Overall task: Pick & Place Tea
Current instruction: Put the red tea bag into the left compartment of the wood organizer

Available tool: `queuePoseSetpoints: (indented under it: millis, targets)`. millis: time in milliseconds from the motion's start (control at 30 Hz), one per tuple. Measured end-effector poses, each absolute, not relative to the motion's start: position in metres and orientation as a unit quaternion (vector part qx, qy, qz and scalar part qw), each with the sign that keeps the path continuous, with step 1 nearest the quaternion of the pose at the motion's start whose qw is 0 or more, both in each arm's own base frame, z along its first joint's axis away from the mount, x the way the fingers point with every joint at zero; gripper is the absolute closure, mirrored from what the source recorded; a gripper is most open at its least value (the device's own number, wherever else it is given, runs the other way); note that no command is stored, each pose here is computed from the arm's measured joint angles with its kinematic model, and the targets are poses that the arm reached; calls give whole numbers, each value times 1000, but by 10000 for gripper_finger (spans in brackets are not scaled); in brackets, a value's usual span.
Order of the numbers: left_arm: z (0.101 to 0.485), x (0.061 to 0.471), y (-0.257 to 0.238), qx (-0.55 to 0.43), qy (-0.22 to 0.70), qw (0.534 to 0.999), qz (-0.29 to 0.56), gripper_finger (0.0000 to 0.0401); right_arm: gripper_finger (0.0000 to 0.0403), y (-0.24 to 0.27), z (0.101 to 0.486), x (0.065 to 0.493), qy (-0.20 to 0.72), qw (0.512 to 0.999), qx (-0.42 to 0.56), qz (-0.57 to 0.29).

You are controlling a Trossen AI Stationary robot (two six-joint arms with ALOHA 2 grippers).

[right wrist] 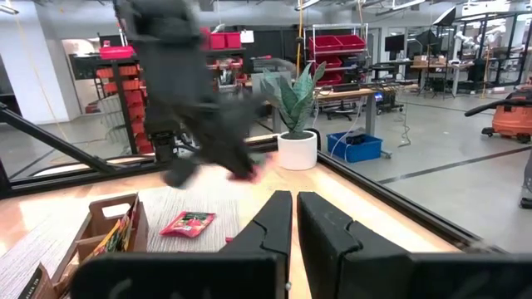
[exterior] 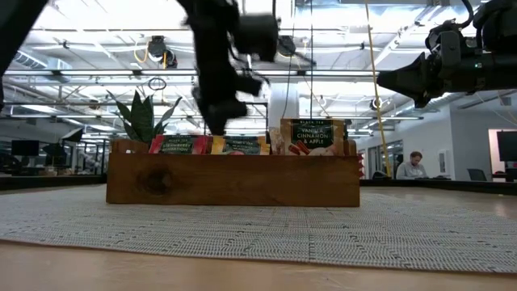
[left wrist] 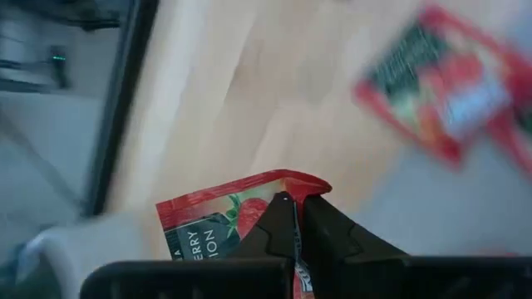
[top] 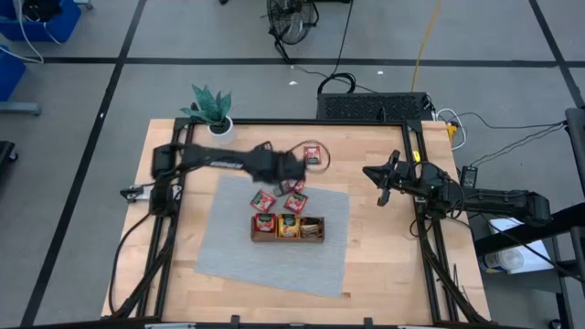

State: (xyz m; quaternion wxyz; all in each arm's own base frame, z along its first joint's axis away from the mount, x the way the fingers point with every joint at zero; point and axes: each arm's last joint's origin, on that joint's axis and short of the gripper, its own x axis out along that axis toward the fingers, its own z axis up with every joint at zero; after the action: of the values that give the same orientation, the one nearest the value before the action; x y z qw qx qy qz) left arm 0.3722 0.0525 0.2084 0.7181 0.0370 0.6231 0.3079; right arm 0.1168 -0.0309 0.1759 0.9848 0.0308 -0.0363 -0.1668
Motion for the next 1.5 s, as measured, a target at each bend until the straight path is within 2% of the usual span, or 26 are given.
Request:
queuePoseSetpoints:
  millis: [100,233,400,567,700,933,1500]
  targets:
    - [227,361,11,95,615,720,307,391,389,-31,176,117,-36,985,31,-167]
    - [243,350,-46,116,580,752,290,391,390,-31,176,117,-36,985,31,-167]
    - [230,343,-107,128,563,775,257,391,390,-31,176,117,-37,985,31,-167]
    - [200,339,-150,202,553,773,236,391,390,-31,176,117,-36,985,31,-167]
    - [179,340,-163,272,568,748,210,391,389,-31,176,117,-36,985,31,-167]
    - [163,342,-165,294,584,731,197,388,389,-31,176,117,-36,985,31,-167]
    - [162,338,-166,299,610,713,173,294,390,-31,176,117,-36,985,31,-167]
